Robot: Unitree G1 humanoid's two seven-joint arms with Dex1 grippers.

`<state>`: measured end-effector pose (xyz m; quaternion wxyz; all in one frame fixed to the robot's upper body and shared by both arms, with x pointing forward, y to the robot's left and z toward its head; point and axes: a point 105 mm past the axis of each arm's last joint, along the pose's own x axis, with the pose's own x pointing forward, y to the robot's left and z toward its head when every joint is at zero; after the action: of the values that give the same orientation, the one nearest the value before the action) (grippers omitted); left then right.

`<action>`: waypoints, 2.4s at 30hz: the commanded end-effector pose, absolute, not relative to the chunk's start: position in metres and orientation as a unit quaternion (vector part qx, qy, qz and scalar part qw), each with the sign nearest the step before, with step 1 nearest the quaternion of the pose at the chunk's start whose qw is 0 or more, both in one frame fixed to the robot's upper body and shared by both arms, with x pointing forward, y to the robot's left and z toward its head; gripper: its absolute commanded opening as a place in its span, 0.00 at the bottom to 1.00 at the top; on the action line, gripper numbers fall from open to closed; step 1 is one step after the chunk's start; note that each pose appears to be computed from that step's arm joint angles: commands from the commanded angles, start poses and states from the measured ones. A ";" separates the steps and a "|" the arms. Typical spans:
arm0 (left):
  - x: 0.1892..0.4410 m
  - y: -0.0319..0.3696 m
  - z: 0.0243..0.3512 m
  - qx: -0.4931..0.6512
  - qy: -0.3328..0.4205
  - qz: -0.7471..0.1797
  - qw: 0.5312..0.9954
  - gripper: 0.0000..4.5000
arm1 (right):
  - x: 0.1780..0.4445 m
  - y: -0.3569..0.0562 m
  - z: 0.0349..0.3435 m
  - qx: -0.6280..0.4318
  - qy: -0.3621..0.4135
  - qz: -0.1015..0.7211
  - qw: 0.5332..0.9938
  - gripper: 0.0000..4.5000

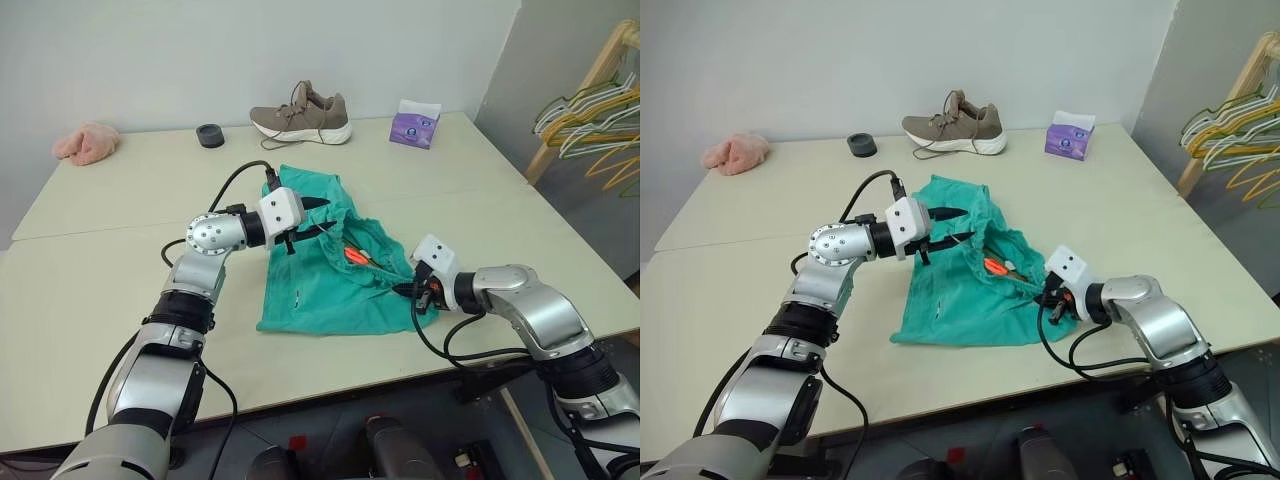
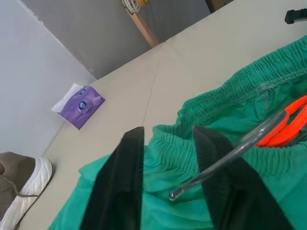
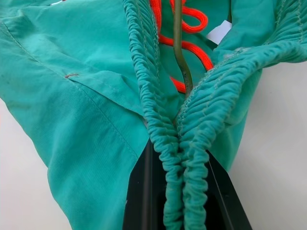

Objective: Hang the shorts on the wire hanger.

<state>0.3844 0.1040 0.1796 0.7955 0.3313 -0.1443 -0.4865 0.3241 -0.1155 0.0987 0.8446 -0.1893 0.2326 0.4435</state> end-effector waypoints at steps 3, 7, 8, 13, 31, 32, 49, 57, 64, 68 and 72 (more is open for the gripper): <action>0.385 0.096 0.200 0.342 -0.179 -0.484 0.785 0.00 | 0.324 -0.115 0.108 -0.233 0.202 0.450 0.838 0.00; 0.386 0.095 0.204 0.343 -0.177 -0.485 0.785 0.00 | 0.319 -0.115 0.109 -0.271 0.187 0.466 0.821 0.00; 0.387 0.095 0.206 0.341 -0.174 -0.484 0.787 0.00 | 0.316 -0.116 0.110 -0.285 0.180 0.470 0.816 0.00; 0.393 0.099 0.216 0.328 -0.160 -0.472 0.802 0.00 | 0.311 -0.126 0.115 -0.339 0.155 0.463 0.804 0.18; 0.393 0.088 0.295 0.267 -0.195 -0.440 0.835 0.00 | 0.285 -0.190 0.157 -0.246 0.208 0.389 0.863 0.86; 0.393 0.088 0.299 0.266 -0.199 -0.437 0.836 0.00 | 0.283 -0.192 0.157 -0.241 0.211 0.389 0.864 0.86; 0.386 0.091 0.321 0.335 -0.224 -0.427 0.810 0.00 | 0.296 -0.181 0.178 -0.231 0.183 0.390 0.872 0.73; 0.386 0.096 0.316 0.369 -0.223 -0.423 0.797 0.00 | 0.304 -0.178 0.189 -0.204 0.162 0.391 0.883 0.10; 0.388 0.102 0.308 0.412 -0.218 -0.412 0.783 0.00 | 0.303 -0.180 0.201 -0.212 0.151 0.397 0.880 0.01; 0.390 0.105 0.304 0.440 -0.216 -0.403 0.773 0.00 | 0.296 -0.180 0.214 -0.225 0.144 0.411 0.872 0.01; 0.390 0.100 0.304 0.427 -0.222 -0.409 0.775 0.00 | 0.295 -0.168 0.220 -0.242 0.129 0.428 0.861 0.01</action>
<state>0.3946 0.1037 0.2912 0.7808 0.4243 -0.1954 -0.4148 0.2990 -0.1771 0.2073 0.8680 -0.2230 0.1575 0.4148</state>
